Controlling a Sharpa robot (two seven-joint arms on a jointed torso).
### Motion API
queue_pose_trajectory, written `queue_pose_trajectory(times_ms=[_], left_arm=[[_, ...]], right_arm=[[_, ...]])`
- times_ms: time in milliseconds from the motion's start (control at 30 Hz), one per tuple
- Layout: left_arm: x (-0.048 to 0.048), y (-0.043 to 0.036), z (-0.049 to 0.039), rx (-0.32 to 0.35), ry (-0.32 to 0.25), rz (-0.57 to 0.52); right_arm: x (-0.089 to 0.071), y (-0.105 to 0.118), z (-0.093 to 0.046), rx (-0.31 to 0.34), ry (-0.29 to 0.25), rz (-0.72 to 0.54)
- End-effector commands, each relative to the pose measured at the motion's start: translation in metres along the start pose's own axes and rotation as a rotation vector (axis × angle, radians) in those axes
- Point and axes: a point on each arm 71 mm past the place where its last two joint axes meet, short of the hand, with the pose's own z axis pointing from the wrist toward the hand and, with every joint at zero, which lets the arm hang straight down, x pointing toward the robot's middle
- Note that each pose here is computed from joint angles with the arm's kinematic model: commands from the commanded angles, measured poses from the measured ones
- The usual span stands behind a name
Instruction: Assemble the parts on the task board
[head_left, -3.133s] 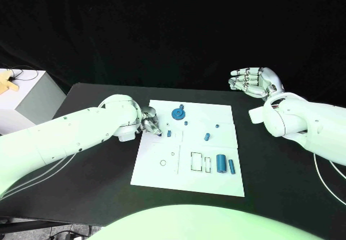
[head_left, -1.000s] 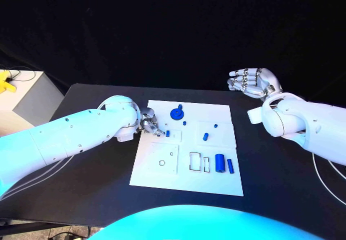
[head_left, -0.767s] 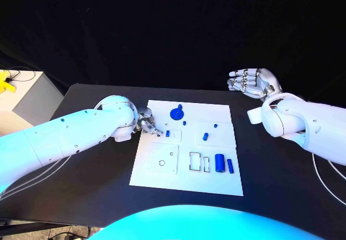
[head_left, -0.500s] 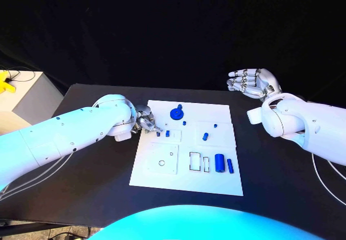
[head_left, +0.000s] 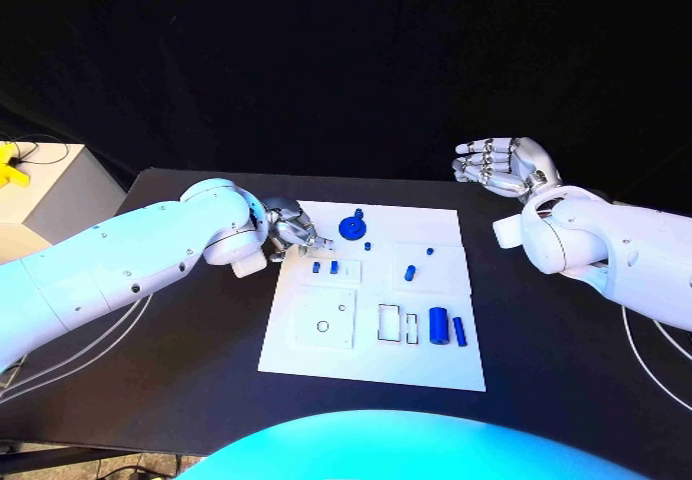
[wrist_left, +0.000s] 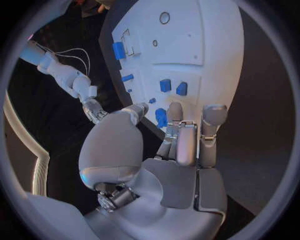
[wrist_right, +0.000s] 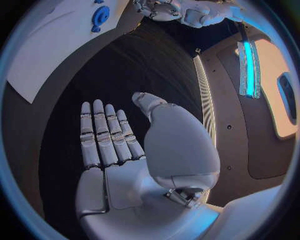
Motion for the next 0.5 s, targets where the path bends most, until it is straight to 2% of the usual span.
queue_pose_trajectory(times_ms=[33,100,233,333,500], left_arm=[[-0.0017,-0.0094,0.0005,0.117,-0.022,-0.094],[-0.0033,-0.0131,0.0010,0.157,-0.050,-0.090],[-0.0069,-0.0279,0.0029,0.317,-0.171,-0.010],[-0.0035,-0.0392,0.0047,0.424,-0.246,0.103],[0.0046,-0.0500,0.0089,0.525,-0.325,0.248]], right_arm=[[0.001,0.001,0.000,-0.008,0.013,0.005],[0.001,0.001,0.000,-0.008,0.013,0.004],[0.002,0.001,0.000,-0.008,0.013,0.005],[0.002,0.001,0.000,-0.010,0.013,0.005],[0.002,0.001,0.000,-0.010,0.012,0.004]])
